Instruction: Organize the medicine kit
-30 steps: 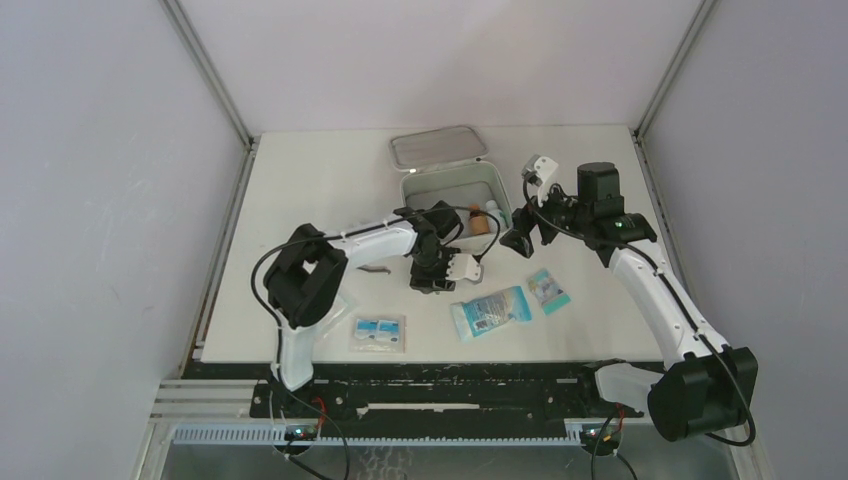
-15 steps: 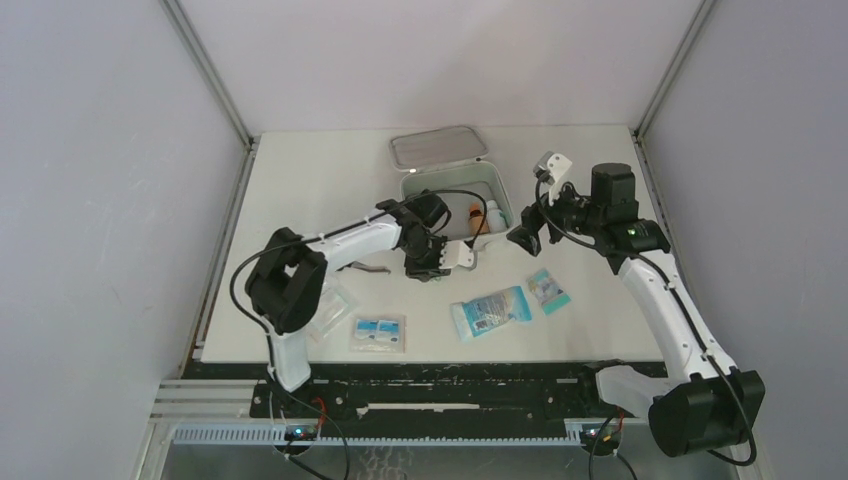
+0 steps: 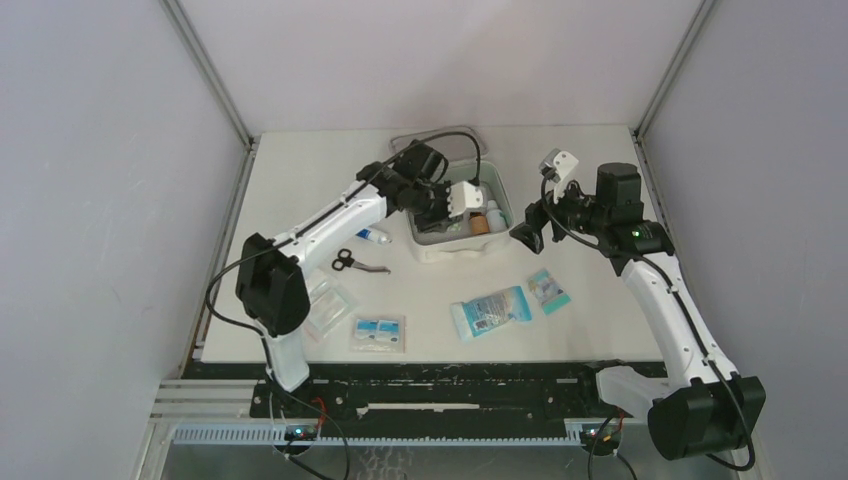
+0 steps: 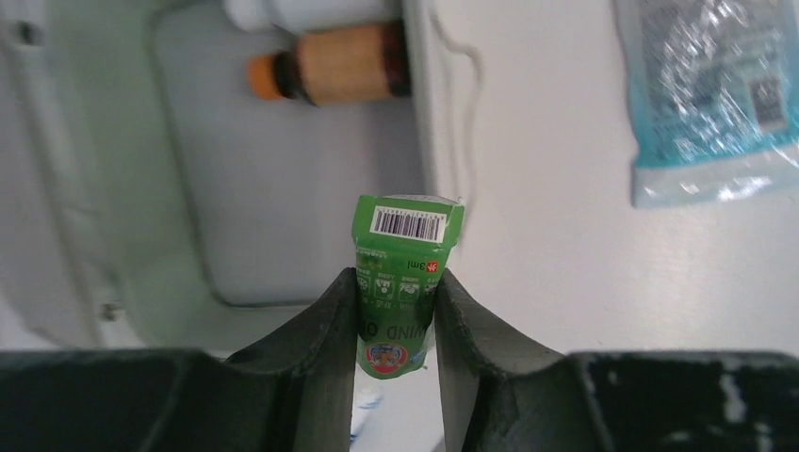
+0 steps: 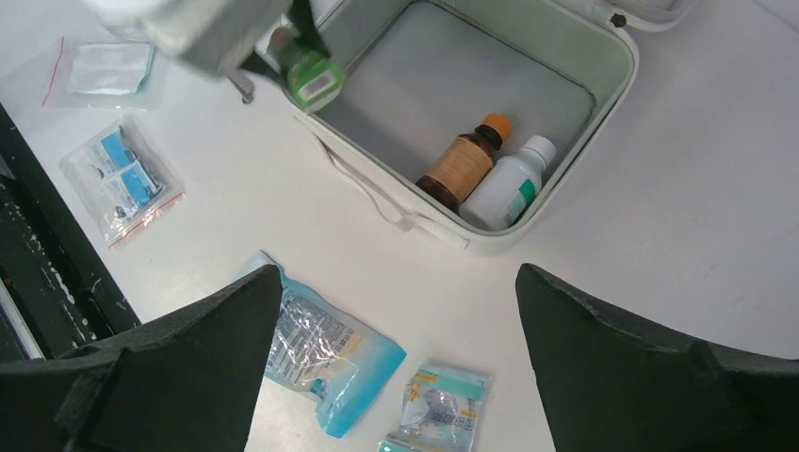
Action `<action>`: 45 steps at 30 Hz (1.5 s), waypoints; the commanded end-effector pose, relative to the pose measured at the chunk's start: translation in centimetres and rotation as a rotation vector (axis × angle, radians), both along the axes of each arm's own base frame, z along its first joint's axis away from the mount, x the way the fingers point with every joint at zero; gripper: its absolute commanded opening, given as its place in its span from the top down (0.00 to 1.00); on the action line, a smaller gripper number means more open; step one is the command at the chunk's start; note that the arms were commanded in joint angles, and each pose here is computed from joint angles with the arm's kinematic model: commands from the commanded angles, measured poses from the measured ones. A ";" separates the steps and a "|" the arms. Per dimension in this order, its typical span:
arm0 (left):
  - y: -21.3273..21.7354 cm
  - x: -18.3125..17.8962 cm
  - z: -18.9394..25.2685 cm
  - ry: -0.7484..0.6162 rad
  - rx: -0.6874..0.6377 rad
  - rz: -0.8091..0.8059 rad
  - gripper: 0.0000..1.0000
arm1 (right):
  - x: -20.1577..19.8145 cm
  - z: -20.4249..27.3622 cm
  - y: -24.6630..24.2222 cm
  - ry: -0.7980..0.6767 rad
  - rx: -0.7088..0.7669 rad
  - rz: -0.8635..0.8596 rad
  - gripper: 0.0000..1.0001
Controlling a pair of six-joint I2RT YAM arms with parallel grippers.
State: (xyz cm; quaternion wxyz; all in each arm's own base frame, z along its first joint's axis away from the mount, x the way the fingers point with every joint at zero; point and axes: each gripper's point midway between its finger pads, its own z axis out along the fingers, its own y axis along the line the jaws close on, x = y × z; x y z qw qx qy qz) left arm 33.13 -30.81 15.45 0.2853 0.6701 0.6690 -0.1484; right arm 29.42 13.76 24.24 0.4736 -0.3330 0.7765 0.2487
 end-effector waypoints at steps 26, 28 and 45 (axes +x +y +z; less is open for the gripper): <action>-8.6 19.0 -2.6 -0.264 -0.152 0.271 0.61 | 1.7 1.5 -2.3 -0.030 0.021 -0.105 0.07; -8.7 19.4 -3.2 -0.278 -0.144 0.266 0.61 | 1.8 1.3 -2.3 -0.025 0.022 -0.107 0.07; -9.6 21.1 -4.4 -0.397 -0.089 0.216 0.54 | 2.1 0.7 -2.4 -0.009 0.014 -0.105 0.07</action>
